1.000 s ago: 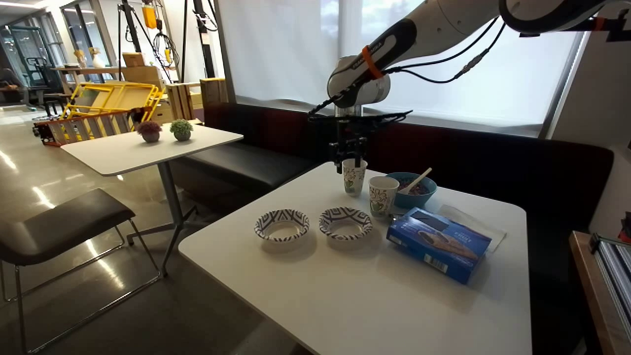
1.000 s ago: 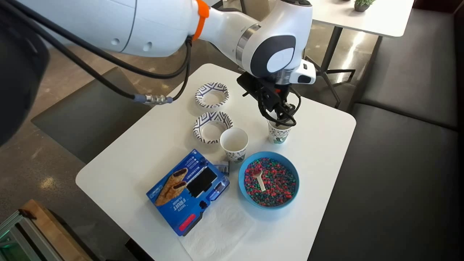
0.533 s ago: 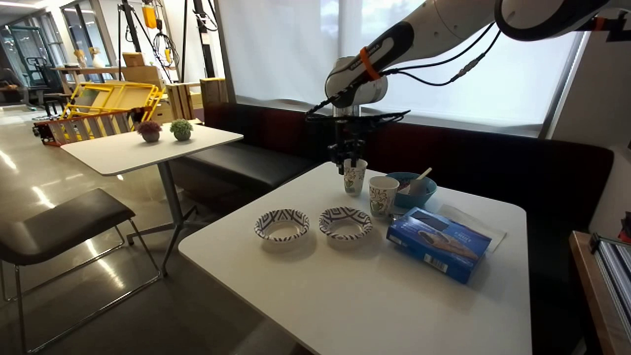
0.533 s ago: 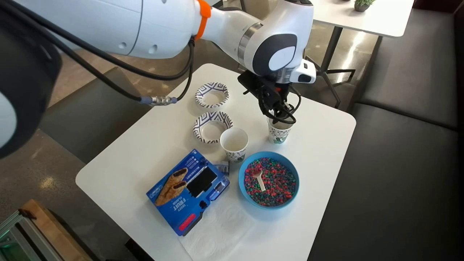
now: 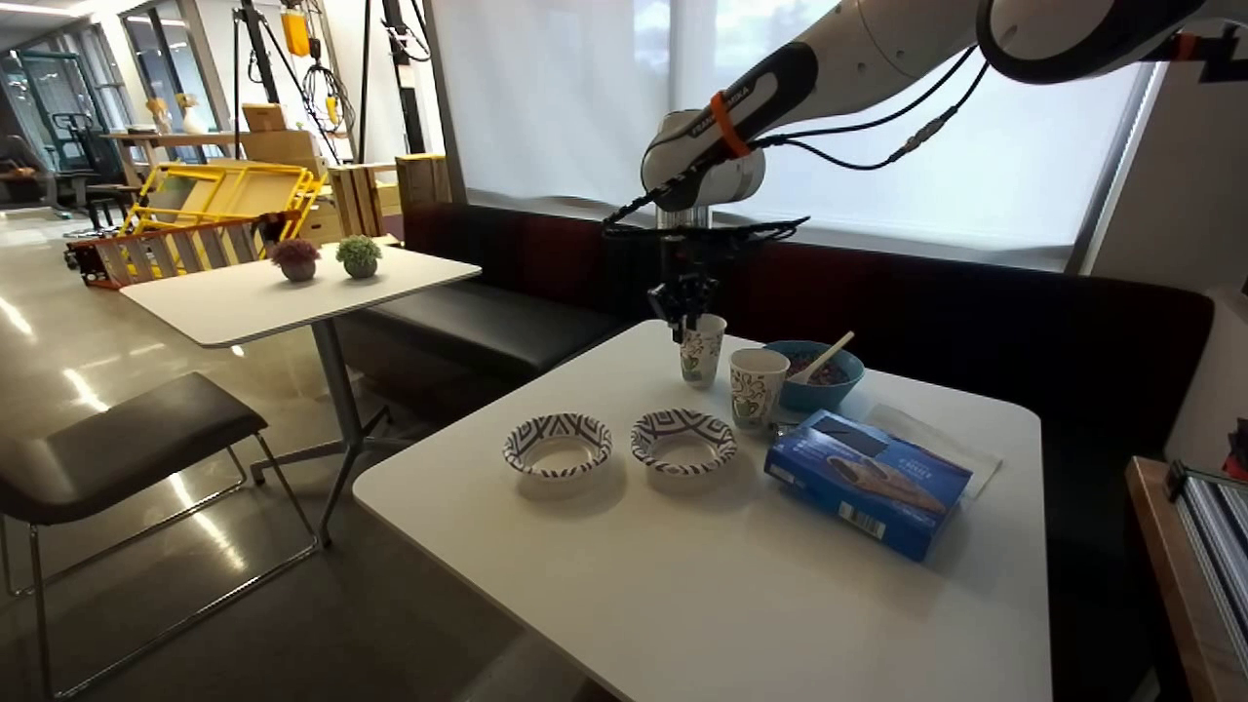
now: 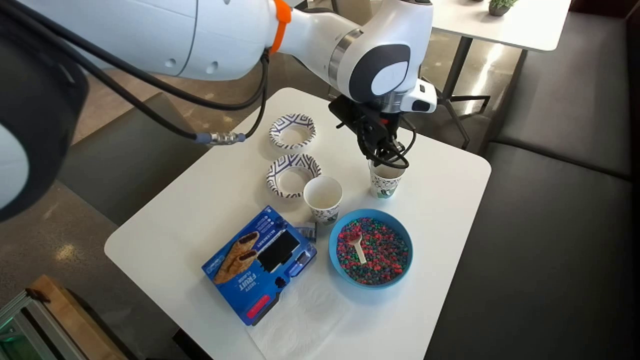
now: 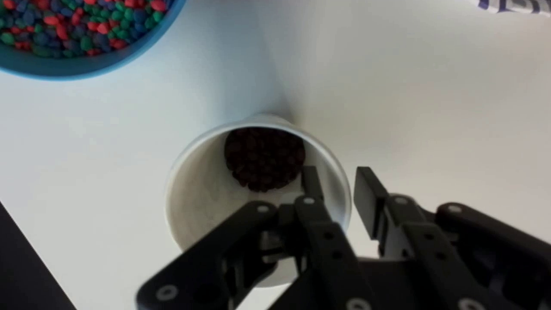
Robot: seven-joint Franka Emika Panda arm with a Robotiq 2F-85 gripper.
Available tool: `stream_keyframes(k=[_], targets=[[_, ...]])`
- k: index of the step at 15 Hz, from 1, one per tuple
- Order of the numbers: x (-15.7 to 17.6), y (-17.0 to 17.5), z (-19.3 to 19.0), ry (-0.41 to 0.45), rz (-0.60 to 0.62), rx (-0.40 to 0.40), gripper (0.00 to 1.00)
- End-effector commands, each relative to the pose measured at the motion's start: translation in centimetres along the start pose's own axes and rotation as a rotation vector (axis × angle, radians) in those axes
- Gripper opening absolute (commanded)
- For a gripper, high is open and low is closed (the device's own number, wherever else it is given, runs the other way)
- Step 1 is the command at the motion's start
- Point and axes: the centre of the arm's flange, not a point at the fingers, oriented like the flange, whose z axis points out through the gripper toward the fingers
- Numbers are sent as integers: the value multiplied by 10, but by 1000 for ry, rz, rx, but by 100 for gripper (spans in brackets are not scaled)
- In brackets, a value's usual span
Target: Pour the contents in the cup into the bowl
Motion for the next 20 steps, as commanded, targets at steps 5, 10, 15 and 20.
stream_keyframes(k=[5,10,15,20], targets=[[7,0,2,-11,23,-1,1],[-13,-9,-16,13,4,-18,1],[-28,-40,-39,36,-54,-44,1],[-45,-84,-61,66,-136,-93,1]])
